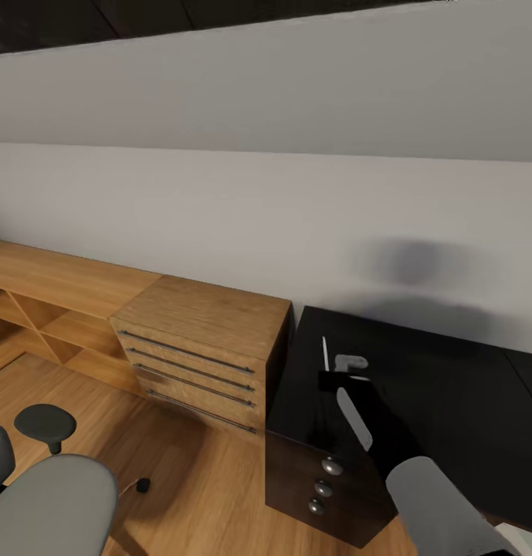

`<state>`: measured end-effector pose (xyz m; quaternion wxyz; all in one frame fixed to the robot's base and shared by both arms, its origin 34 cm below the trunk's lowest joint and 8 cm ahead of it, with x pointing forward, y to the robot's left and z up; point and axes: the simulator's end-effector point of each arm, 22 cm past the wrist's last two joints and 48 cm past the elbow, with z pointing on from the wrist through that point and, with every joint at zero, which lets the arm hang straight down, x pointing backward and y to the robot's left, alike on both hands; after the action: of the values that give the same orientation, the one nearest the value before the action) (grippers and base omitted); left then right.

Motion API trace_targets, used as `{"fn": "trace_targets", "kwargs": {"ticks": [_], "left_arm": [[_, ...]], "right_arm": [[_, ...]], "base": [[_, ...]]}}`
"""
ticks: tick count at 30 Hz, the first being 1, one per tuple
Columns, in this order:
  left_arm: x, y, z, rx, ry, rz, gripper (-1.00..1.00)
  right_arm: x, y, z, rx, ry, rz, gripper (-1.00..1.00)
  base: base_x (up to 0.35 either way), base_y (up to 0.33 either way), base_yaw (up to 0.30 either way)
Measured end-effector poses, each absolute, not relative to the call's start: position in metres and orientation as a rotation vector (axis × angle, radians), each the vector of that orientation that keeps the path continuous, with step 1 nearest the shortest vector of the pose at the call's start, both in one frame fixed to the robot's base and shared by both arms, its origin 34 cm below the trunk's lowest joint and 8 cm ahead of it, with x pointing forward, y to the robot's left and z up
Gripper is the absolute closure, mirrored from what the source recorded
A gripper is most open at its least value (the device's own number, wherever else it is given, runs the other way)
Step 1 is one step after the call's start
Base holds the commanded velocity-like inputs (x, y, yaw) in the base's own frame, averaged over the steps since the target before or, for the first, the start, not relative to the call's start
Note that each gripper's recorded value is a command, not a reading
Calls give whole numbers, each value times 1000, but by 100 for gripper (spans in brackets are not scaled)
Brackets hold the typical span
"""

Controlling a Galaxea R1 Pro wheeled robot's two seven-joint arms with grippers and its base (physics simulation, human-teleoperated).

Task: In the bedroom, organize the workspace by keeping the computer under the desk, ensuring the monitor is on the desk, placing the keyboard on the desk next to the monitor, placing the mouse on the desk next to the keyboard, moving the folder from the swivel chair onto the desk next to the mouse, stacking the notebook on top of the folder with the pen on top of the notebook, and positioning the swivel chair next to the desk.

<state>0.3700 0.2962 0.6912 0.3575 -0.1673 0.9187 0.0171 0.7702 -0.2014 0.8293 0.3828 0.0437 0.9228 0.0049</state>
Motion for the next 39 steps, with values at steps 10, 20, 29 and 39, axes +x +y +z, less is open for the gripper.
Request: {"fn": "trace_targets", "kwargs": {"ticks": [10, 20, 29, 39], "left_arm": [[366, 297, 702, -432, 2379, 45, -100], [366, 297, 703, -434, 2377, 46, -100], [362, 298, 699, -436, 2387, 53, -100], [361, 298, 698, -436, 2390, 54, -100]], "right_arm": [[726, -259, 931, 313, 2254, 88, 100], [711, -293, 944, 585, 2180, 313, 100], [701, -342, 942, 763, 2116, 324, 100], [701, -345, 942, 784, 2104, 338, 100]], "base": [[0, 0, 0], [0, 0, -3], [-39, 0, -207], [-303, 0, -267]]}}
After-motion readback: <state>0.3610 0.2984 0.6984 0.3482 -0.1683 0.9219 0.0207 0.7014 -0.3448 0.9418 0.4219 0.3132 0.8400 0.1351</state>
